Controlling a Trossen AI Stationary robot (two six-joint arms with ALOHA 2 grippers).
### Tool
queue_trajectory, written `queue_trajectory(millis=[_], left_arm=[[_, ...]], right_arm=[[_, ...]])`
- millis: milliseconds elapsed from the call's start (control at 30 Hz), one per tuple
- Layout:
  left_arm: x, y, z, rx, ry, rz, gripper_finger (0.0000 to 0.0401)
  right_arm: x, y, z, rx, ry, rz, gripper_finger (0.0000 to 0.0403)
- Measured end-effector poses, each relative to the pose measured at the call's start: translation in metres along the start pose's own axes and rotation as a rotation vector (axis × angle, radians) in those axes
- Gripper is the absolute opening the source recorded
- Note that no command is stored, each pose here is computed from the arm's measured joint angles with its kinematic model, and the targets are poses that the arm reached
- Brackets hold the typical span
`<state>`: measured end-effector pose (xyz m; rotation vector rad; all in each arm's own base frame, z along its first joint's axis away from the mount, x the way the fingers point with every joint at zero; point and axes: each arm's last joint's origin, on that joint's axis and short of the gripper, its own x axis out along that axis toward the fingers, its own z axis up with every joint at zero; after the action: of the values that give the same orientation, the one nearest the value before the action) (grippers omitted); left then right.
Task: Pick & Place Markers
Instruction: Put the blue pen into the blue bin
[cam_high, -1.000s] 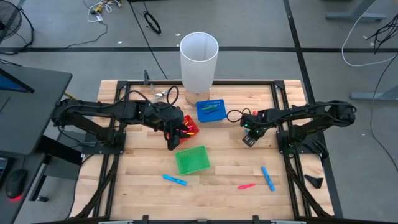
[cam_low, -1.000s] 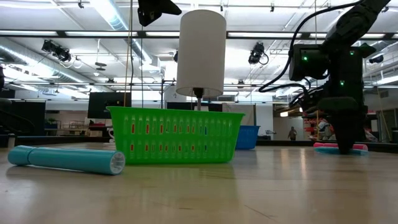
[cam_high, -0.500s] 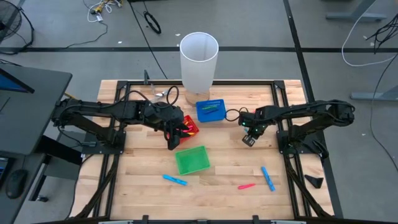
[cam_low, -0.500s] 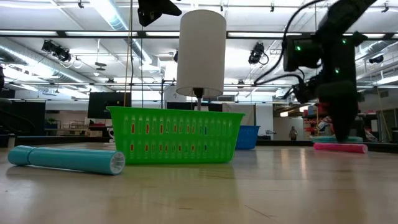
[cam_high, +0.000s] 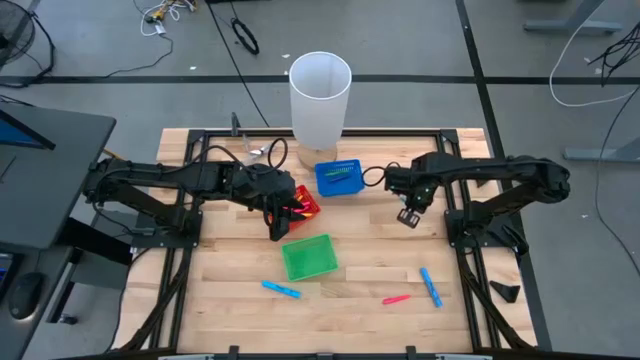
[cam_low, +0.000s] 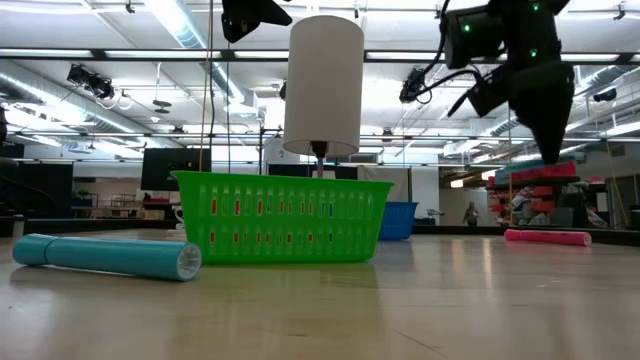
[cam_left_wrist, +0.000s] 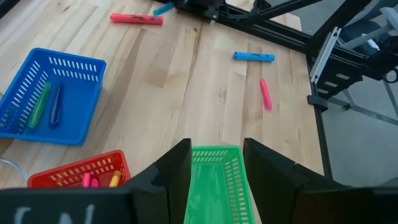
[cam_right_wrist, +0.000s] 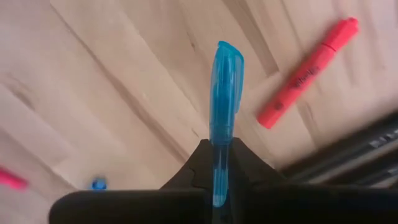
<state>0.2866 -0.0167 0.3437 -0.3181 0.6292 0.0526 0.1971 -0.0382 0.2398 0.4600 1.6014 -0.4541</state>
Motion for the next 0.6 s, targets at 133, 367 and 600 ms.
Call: queue_trajectory(millis=[133, 367, 600], left_arm=[[0.0, 0.0, 0.0, 0.0, 0.0, 0.0, 0.0151], [0.0, 0.0, 0.0, -0.001, 0.0, 0.0, 0.0151], [0.0, 0.0, 0.0, -0.001, 0.0, -0.001, 0.0151]], right_arm=[[-0.014, -0.001, -0.002, -0.023, 0.017, -0.007, 0.0012], [-0.017, -0.001, -0.003, -0.03, 0.02, -0.011, 0.0012], [-0.015, 0.001, 0.002, -0.095, 0.019, -0.01, 0.0012]])
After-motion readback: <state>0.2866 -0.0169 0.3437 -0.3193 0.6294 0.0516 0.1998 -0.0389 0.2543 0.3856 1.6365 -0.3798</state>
